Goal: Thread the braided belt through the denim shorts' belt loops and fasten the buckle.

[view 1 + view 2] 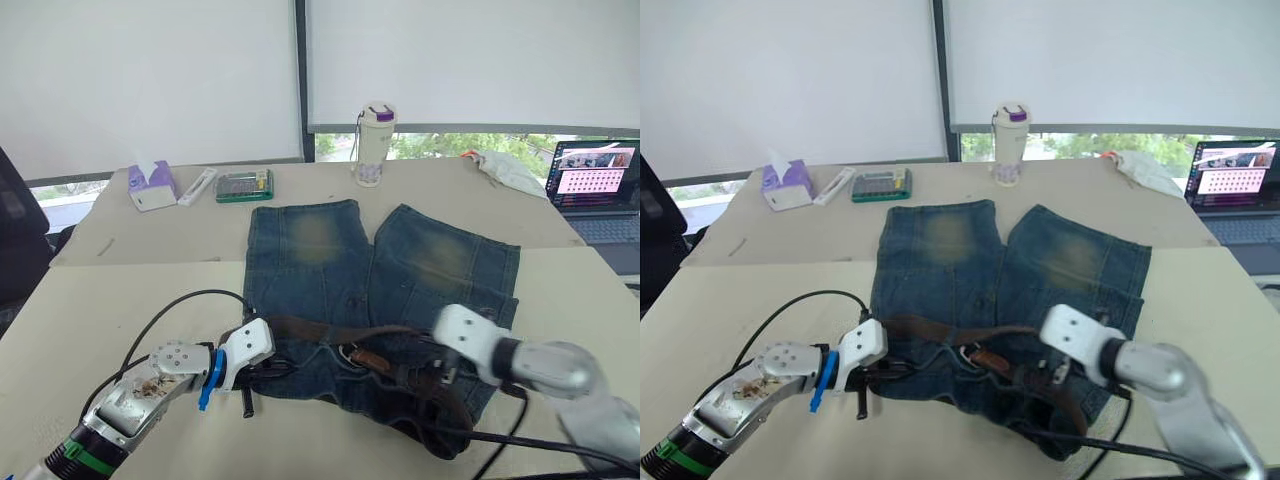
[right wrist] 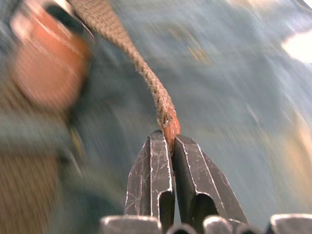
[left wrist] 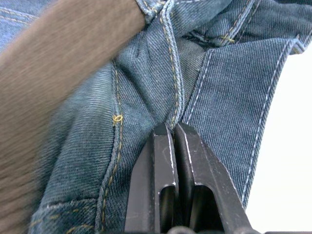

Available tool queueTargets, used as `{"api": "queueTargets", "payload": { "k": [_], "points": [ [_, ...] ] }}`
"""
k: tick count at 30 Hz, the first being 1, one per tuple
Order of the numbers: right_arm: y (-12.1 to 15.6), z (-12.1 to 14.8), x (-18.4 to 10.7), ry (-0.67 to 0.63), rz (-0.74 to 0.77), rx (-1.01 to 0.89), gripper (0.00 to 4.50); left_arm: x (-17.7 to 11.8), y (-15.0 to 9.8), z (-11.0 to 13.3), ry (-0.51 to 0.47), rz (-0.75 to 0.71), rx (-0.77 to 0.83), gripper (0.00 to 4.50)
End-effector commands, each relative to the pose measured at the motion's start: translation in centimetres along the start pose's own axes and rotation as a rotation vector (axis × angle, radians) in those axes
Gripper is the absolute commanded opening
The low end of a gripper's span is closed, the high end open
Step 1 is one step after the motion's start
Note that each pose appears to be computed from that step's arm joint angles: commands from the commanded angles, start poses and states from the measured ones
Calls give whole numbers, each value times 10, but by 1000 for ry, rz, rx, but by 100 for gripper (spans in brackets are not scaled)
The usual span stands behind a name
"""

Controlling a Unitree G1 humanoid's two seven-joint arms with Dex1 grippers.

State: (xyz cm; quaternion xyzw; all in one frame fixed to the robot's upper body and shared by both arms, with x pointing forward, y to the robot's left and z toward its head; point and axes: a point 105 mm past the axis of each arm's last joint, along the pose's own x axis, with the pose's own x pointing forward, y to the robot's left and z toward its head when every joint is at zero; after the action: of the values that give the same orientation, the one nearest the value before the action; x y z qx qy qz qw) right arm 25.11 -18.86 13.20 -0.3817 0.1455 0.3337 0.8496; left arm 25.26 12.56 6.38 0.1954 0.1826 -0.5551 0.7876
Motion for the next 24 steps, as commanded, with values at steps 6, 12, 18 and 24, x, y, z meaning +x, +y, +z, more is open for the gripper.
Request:
{"api": "queueTargets", "payload": {
  "k": [6,12,18,24],
  "points": [
    [-43,-42,-89,296,-258,-71,0,-19,-4,-25,43,-9,-46,5],
    [-28,-13,-85,185,-158,-46,0,-45,-13,56,-226,-222,-90,72],
    [-1,46,-51,-34,86,-43,0,-12,0,152,-328,-268,215,264],
    [-2,74,-30,-102,150,-94,0,32,5,172,-300,-276,370,264]
  ]
}}
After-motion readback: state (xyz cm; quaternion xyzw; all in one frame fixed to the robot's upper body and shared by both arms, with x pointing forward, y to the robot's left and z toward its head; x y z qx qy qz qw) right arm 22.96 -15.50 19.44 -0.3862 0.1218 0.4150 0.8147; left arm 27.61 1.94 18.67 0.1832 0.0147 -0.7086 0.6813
